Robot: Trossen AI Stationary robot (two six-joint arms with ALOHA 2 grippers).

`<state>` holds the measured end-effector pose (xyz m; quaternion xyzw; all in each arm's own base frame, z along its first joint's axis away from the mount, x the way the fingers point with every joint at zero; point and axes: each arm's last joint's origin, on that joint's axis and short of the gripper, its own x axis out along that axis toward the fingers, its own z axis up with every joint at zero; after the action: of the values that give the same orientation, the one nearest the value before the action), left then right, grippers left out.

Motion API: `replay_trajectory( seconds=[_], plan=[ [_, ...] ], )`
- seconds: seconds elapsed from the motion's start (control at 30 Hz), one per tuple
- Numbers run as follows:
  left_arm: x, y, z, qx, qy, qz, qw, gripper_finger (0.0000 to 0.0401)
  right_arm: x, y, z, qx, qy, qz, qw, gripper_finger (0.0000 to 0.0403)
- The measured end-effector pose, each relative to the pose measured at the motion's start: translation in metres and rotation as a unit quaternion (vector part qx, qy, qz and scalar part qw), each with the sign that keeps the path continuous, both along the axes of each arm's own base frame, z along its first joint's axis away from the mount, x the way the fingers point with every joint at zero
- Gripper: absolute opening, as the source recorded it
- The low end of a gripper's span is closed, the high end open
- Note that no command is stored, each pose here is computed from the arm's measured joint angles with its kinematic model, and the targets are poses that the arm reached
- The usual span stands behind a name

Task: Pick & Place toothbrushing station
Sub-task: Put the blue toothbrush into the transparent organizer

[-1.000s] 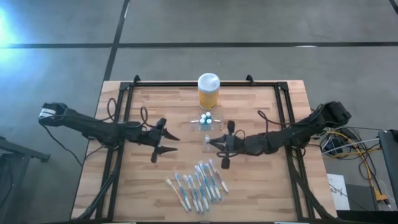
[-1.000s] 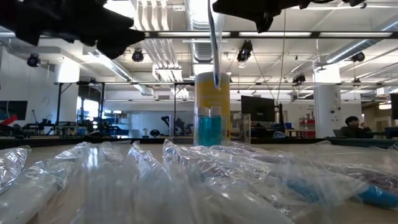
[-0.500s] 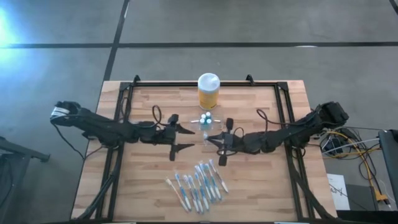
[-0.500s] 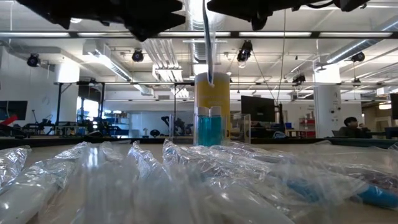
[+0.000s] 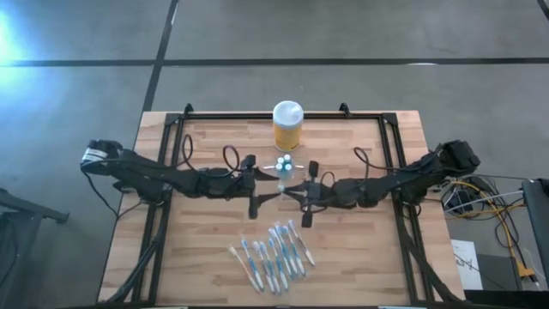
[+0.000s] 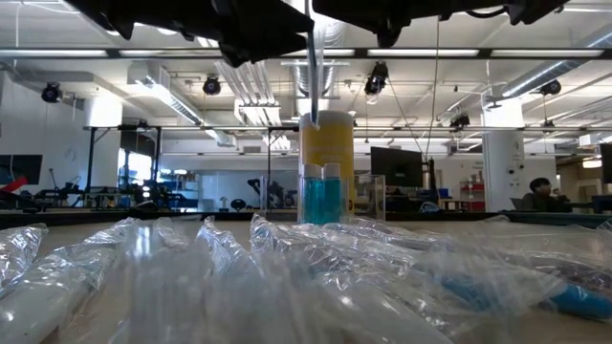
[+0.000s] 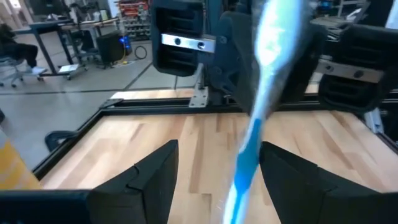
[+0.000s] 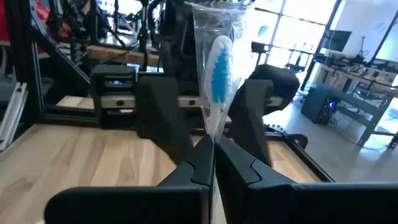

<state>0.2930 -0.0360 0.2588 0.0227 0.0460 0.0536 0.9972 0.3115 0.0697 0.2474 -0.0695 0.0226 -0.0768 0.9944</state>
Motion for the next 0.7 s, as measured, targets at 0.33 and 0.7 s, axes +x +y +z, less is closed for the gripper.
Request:
replay_trajectory(
  seconds=[0.33,0.7],
  plan=[
    [0.0018,0.0051,0.0002,-0.003,0.001,-0.016,1.0,0.0221,0.0063,-0.0006,-0.0069,0.001,-0.009,-0.002,1.0,0.0008],
    [0.0026,0.0041,0.0027,-0.002,0.005,-0.056,0.998,0.0062,0.006,-0.0012,-0.0062,0.003,-0.009,-0.003,1.0,0.0008]
  ],
)
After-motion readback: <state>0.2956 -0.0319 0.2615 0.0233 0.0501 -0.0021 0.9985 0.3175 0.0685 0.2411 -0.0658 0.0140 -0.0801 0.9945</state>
